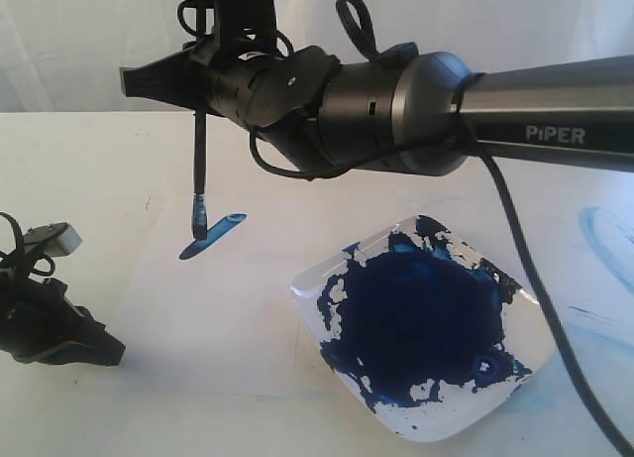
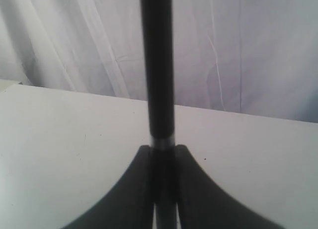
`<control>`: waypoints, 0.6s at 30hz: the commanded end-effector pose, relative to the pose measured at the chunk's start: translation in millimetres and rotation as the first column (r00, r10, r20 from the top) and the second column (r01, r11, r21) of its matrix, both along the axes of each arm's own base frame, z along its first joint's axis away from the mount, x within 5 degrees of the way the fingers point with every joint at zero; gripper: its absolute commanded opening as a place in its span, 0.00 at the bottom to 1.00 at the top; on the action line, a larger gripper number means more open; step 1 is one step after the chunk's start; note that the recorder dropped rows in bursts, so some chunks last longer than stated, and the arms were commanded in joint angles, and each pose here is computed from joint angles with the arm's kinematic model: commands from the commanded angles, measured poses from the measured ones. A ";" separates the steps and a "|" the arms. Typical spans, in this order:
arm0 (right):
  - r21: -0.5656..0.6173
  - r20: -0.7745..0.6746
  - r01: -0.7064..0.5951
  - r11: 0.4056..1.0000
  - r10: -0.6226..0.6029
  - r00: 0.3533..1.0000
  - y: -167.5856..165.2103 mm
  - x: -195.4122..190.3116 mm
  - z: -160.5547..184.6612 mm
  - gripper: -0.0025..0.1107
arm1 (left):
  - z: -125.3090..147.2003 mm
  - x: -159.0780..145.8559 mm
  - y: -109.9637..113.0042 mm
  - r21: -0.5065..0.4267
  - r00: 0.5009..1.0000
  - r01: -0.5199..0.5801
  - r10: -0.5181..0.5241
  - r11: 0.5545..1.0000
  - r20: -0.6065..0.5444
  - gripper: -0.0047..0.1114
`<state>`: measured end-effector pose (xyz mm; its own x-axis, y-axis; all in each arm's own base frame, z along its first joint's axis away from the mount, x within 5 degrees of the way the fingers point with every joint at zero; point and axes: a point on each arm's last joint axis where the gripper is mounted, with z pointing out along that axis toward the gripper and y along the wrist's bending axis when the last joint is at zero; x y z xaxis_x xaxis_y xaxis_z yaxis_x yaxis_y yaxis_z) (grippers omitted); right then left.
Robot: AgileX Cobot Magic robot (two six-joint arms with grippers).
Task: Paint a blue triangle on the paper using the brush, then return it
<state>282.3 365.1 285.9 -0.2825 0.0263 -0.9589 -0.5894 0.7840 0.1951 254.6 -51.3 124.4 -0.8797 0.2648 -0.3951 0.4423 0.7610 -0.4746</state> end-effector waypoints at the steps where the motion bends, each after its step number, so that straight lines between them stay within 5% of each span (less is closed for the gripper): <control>1: 0.076 -0.006 0.075 0.994 -0.075 0.997 -4.5 4.2 4.7 0.02 | 1.8 -0.6 -3.2 -0.023 1.000 0.006 -0.006 1.000 -0.006 0.04; 18: 0.074 0.004 0.032 0.997 -0.033 0.999 8.5 7.5 -20.3 0.02 | 1.8 -0.6 -3.2 -0.023 1.000 0.006 -0.006 1.000 -0.006 0.04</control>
<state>290.7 372.5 264.3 -0.2952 0.1163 -0.9483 -0.5518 0.7895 0.2686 254.6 -51.3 124.4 -0.8797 0.2648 -0.3951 0.4423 0.7610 -0.4746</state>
